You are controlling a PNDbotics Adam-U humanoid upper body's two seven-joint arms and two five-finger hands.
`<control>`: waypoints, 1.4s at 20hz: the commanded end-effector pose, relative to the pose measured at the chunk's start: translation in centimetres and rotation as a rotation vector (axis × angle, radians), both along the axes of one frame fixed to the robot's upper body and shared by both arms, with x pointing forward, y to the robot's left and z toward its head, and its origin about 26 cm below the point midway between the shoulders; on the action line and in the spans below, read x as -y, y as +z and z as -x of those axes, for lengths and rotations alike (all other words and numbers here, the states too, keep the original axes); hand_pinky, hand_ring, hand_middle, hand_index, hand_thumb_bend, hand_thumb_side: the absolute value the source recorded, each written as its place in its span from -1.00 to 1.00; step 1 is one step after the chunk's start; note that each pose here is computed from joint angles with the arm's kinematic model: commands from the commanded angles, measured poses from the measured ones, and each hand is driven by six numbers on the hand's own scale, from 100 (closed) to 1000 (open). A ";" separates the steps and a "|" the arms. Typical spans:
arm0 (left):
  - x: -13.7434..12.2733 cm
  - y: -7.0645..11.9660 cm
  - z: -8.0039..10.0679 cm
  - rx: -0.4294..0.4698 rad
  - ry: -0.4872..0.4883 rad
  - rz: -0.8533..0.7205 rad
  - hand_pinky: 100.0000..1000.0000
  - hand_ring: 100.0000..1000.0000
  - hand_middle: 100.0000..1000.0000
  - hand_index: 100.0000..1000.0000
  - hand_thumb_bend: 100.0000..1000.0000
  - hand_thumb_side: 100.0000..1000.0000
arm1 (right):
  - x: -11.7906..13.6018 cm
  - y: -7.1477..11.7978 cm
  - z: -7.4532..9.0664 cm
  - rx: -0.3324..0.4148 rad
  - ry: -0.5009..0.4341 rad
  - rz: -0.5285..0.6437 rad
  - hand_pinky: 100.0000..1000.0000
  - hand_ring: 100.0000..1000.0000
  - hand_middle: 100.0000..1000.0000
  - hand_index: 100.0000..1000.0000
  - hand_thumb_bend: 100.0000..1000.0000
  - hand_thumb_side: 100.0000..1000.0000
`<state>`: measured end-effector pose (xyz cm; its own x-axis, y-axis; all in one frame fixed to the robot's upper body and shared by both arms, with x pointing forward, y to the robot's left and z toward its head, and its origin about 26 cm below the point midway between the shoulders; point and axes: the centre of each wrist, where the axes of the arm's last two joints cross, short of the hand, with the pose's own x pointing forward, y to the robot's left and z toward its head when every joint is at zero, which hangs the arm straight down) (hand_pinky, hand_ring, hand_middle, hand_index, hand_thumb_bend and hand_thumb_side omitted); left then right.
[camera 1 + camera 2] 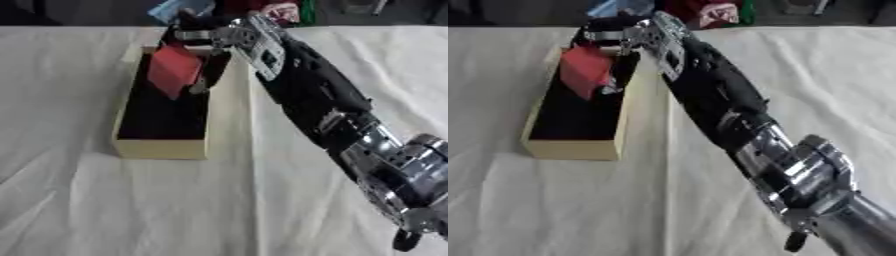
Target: Pick up objects on the table and place them in the box.
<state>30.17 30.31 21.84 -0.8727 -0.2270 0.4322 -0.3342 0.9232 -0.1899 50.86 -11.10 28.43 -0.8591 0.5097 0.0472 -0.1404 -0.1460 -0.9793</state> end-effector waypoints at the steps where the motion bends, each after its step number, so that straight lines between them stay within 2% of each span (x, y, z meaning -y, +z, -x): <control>1: 0.1 0.8 0.3 0.028 -0.010 -0.010 0.05 0.03 -0.07 0.22 -0.82 -1.00 | -0.2 1.3 0.1 0.021 0.110 0.155 0.73 0.67 0.46 0.73 -1.00 -1.00; 2: 0.1 0.8 0.3 0.028 -0.011 -0.010 0.05 0.03 -0.07 0.22 -0.82 -1.00 | -0.3 1.4 0.1 0.025 0.117 0.169 0.75 0.72 0.54 0.77 -1.00 -0.90; 3: 0.1 0.8 0.3 0.028 -0.011 -0.010 0.05 0.03 -0.07 0.22 -0.82 -1.00 | -0.3 1.6 0.1 0.031 0.122 0.180 0.80 0.79 0.64 0.84 -0.77 -0.56; 4: 0.2 0.8 0.3 0.027 -0.011 -0.010 0.05 0.03 -0.07 0.22 -0.82 -1.00 | -0.4 1.8 0.1 0.040 0.126 0.192 0.84 0.85 0.72 0.89 -0.47 -0.31; 5: 0.2 0.8 0.3 0.027 -0.011 -0.010 0.05 0.03 -0.07 0.23 -0.81 -1.00 | -0.4 2.0 0.2 0.051 0.129 0.204 0.90 0.92 0.80 0.96 -0.22 -0.17; 10: 0.2 0.8 0.3 0.025 -0.012 -0.010 0.05 0.03 -0.07 0.23 -0.81 -1.00 | -0.7 2.9 0.5 0.129 0.129 0.230 0.96 0.98 0.89 1.00 -0.05 -0.10; 12: 0.2 0.7 0.3 0.025 -0.012 -0.009 0.05 0.03 -0.07 0.23 -0.81 -1.00 | -0.7 3.0 0.5 0.155 0.124 0.224 0.96 0.97 0.88 0.99 -0.05 -0.11; 19: 0.1 0.7 0.3 0.023 -0.011 -0.007 0.05 0.03 -0.07 0.23 -0.80 -1.00 | -0.3 3.1 0.3 0.175 0.115 0.211 0.95 0.96 0.87 1.00 -0.03 -0.16; 22: 0.2 0.7 0.3 0.023 -0.012 -0.008 0.05 0.03 -0.07 0.23 -0.80 -1.00 | -0.1 3.2 0.3 0.162 0.105 0.241 1.00 1.00 0.97 1.00 0.01 -0.03; 23: 0.2 0.7 0.3 0.023 -0.012 -0.008 0.05 0.03 -0.07 0.23 -0.80 -1.00 | -0.1 3.3 0.3 0.160 0.102 0.242 0.99 1.00 0.94 1.00 0.01 -0.04; 27: 0.1 0.7 0.3 0.021 -0.011 -0.008 0.05 0.03 -0.07 0.23 -0.80 -1.00 | 0.3 4.0 0.5 0.173 0.106 0.203 0.95 0.96 0.88 1.00 -0.15 -0.07; 28: 0.1 0.7 0.3 0.021 -0.010 -0.008 0.05 0.03 -0.07 0.23 -0.80 -1.00 | 0.6 4.5 0.6 0.185 0.106 0.179 0.92 0.92 0.85 0.98 -0.28 -0.04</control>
